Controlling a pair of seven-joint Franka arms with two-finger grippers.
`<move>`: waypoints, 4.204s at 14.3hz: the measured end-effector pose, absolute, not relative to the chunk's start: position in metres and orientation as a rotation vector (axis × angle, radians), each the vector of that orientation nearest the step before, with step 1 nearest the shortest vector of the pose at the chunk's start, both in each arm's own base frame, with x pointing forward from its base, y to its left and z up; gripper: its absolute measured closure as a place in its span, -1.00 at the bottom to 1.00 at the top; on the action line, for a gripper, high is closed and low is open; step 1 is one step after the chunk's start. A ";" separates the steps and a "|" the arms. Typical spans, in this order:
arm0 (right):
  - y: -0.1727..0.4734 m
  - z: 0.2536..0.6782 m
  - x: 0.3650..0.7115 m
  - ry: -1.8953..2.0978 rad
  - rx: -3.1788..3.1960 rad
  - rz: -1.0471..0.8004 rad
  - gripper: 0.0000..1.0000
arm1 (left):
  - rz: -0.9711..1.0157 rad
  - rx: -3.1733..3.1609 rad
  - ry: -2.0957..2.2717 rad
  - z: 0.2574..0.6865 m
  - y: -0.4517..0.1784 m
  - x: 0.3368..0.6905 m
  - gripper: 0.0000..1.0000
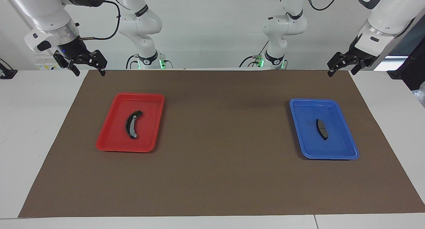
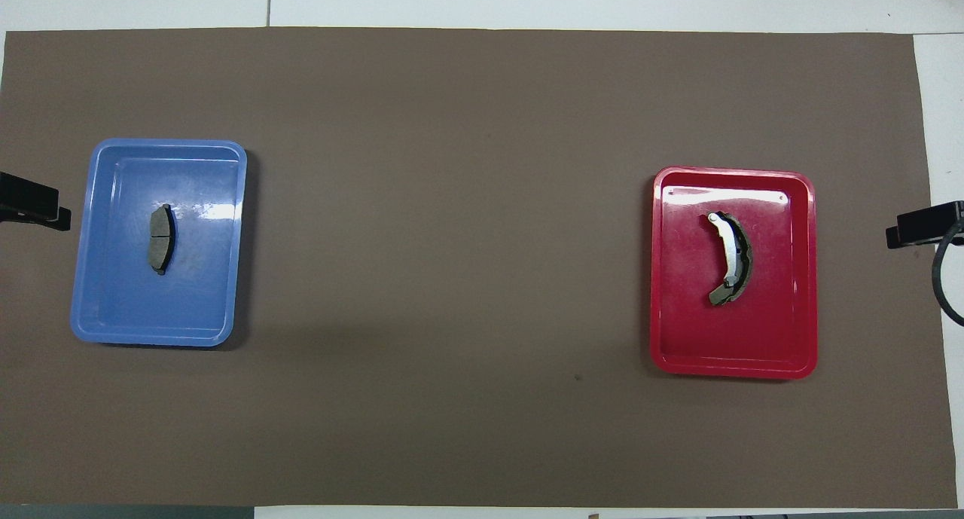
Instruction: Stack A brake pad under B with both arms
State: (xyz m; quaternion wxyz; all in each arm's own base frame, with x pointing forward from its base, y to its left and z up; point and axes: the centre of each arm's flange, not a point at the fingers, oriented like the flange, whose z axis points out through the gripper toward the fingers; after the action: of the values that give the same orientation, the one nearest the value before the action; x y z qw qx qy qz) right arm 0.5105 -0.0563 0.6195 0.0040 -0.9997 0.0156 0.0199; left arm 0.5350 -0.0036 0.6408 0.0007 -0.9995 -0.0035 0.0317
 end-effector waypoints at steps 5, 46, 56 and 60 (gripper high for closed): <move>-0.056 0.619 0.511 0.048 -3.133 0.056 -0.99 | 0.077 -3.139 -0.013 0.642 -0.003 0.537 -0.99; -0.011 0.297 0.525 -0.075 -3.161 -0.001 -0.20 | -0.022 -3.132 0.201 0.348 0.063 0.569 0.27; -0.008 0.321 0.541 -0.094 -3.161 0.003 0.15 | -0.070 -3.158 0.028 0.392 -0.190 0.542 0.27; -0.011 0.339 0.552 -0.117 -3.160 0.001 0.15 | -0.114 -3.182 -0.060 0.375 -0.277 0.514 0.27</move>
State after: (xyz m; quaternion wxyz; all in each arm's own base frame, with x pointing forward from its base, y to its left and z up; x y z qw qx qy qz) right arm 0.5522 -0.0114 0.3391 -0.0105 -0.9993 -0.0370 0.0003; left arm 0.5143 -0.2766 0.3751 -0.0217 -0.9989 -0.0189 -0.0358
